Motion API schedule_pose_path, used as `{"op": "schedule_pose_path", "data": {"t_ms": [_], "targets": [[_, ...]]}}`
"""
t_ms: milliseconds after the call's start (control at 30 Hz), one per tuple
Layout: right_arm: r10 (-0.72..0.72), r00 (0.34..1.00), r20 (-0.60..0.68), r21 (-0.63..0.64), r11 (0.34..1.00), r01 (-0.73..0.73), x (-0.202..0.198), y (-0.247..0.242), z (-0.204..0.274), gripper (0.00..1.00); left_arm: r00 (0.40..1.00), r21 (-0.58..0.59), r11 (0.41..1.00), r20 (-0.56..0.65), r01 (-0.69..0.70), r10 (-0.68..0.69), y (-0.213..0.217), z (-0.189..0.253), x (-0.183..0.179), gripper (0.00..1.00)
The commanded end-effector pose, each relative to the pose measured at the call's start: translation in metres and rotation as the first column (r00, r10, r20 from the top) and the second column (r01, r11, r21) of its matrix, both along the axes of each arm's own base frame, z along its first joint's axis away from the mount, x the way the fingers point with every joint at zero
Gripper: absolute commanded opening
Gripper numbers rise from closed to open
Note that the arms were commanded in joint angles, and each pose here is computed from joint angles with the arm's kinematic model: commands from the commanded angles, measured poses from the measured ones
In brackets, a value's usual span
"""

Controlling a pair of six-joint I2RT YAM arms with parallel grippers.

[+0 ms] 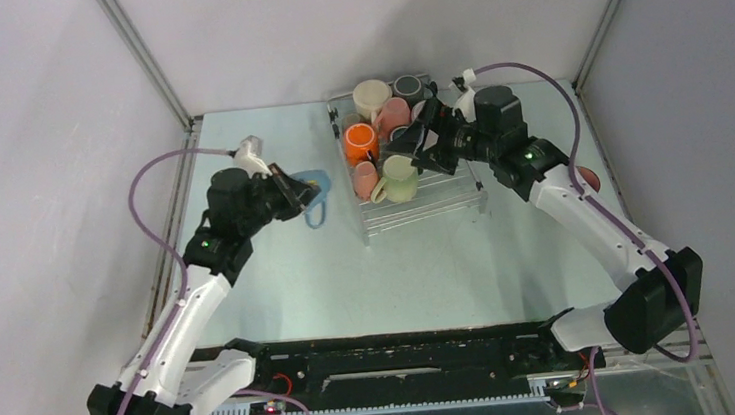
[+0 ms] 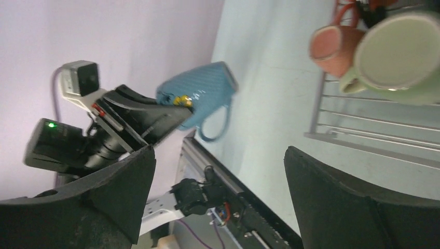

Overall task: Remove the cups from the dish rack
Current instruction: Place the cup at the center of the board.

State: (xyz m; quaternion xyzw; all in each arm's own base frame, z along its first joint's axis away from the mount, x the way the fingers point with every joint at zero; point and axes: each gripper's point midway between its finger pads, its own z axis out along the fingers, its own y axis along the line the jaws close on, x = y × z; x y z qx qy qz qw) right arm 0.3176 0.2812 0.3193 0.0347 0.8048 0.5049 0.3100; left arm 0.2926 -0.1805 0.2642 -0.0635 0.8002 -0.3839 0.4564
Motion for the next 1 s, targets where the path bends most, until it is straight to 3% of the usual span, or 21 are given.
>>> {"op": "schedule_pose_path", "data": {"t_ms": [0, 267, 433, 667, 967], "targets": [[-0.104, 0.99, 0.096, -0.154, 0.981, 0.118, 0.001, -0.032, -0.007, 1.0, 0.987, 0.225, 0.962, 0.076, -0.154, 0.141, 0.063, 0.017, 0.007, 0.0], [-0.173, 0.971, 0.163, -0.265, 0.941, 0.212, 0.002, -0.058, -0.012, 1.0, 0.957, 0.485, 0.852, -0.095, -0.195, 0.273, 0.121, -0.046, 0.018, 0.0], [-0.155, 0.971, 0.183, -0.299, 0.932, 0.205, -0.001, -0.059, -0.015, 1.0, 0.912, 0.583, 0.783, -0.168, -0.215, 0.375, 0.154, -0.083, 0.03, 0.0], [-0.122, 0.976, 0.18, -0.323, 0.93, 0.176, -0.005, -0.054, -0.021, 1.0, 0.838, 0.61, 0.762, -0.285, -0.217, 0.466, 0.193, -0.131, 0.043, 0.0], [-0.068, 0.984, 0.166, -0.332, 0.935, 0.121, -0.014, -0.046, -0.025, 1.0, 0.782, 0.603, 0.764, -0.354, -0.229, 0.514, 0.219, -0.161, 0.052, 0.0]]}}
